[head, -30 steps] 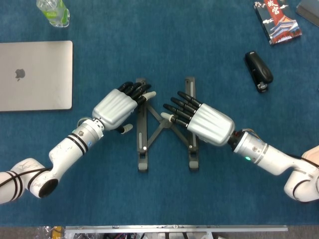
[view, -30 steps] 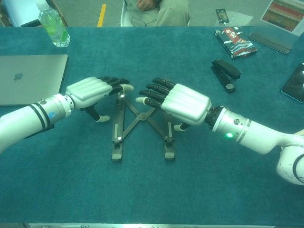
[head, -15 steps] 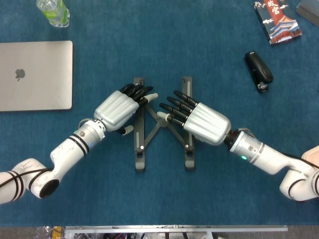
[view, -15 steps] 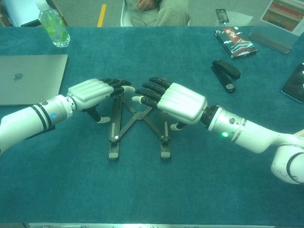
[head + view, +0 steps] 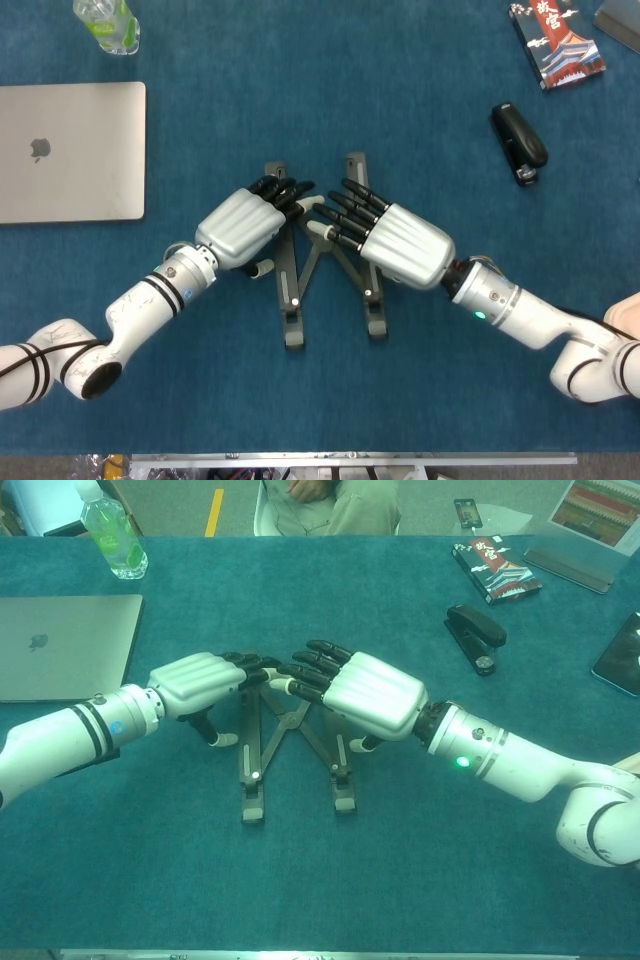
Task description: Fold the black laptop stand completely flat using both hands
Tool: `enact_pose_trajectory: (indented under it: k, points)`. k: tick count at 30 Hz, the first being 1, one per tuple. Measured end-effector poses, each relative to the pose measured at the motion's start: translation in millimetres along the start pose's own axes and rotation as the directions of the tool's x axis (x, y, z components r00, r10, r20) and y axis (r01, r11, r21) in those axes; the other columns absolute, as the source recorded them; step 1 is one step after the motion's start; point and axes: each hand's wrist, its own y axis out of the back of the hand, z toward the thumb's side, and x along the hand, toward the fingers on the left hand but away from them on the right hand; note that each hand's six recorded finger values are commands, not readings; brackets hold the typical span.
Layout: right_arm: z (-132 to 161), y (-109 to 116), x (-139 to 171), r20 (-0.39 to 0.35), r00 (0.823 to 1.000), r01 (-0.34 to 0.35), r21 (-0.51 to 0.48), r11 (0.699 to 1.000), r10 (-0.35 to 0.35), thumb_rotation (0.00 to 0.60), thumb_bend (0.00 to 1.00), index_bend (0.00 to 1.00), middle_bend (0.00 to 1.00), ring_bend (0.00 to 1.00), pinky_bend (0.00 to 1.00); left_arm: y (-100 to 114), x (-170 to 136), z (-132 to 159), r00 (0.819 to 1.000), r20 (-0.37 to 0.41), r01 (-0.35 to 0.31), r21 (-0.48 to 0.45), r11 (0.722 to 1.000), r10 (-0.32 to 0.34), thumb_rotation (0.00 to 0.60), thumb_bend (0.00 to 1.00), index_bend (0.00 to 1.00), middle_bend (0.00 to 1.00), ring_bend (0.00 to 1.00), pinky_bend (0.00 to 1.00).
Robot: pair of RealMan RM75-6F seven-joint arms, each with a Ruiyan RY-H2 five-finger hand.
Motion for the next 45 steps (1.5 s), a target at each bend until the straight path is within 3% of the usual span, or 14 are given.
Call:
enact_pose_trajectory:
  k: [24,45]
  points:
    - [8,3,-17,0.005,0.999,0.047,-0.02,0.999,-0.047,0.6,0.0,0.0,0.07,0.0,0.05,1,1,7,1.0,0.025,0.004,0.02,1.0,-0.004,0.6,0.25,0.0,0.0,0.0,0.08]
    - [15,11,-32,0.021,0.992,0.128,-0.03,0.991,-0.128,0.6,0.0,0.0,0.0,0.0,0.03,0,0,8,0.999,0.032,0.014,0.007,1.0,-0.015,0.6,0.25,0.0,0.0,0.0,0.08]
